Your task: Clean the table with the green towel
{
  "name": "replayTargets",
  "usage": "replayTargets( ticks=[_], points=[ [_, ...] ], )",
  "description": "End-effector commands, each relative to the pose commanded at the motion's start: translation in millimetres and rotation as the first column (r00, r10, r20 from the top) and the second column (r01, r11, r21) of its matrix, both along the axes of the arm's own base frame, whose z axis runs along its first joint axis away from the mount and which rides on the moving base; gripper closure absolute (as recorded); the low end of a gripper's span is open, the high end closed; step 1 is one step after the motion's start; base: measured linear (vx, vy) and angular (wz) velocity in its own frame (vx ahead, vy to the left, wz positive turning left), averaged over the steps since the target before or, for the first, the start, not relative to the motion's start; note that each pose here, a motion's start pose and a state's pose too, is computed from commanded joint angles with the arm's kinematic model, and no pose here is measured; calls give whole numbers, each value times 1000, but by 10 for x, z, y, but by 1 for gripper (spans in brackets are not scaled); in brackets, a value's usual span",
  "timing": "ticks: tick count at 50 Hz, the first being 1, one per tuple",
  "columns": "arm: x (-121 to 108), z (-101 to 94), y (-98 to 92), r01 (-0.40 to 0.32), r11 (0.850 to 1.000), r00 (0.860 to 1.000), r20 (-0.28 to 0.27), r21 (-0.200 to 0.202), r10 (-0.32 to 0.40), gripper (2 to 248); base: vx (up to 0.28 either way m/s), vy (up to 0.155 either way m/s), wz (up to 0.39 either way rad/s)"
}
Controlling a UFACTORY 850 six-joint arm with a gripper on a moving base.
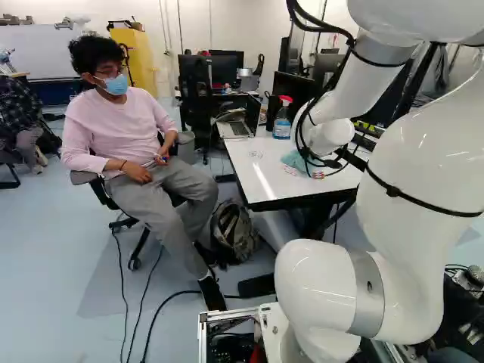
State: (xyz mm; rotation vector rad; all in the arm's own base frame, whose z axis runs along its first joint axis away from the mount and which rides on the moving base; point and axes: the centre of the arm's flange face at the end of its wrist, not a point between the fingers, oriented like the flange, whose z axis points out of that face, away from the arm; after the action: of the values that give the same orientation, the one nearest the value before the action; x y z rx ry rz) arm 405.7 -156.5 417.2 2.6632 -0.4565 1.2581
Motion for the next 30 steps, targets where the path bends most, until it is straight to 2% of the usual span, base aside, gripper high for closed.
replayTargets(
  ticks=[12, 30],
  points=[
    [35, -120, -13, 0, 1000, 1000, -25, 10, 0, 213, 0, 0, 0],
    [40, -138, -15, 0, 1000, 1000, -29, 11, 0, 213, 0, 0, 0]
  ],
)
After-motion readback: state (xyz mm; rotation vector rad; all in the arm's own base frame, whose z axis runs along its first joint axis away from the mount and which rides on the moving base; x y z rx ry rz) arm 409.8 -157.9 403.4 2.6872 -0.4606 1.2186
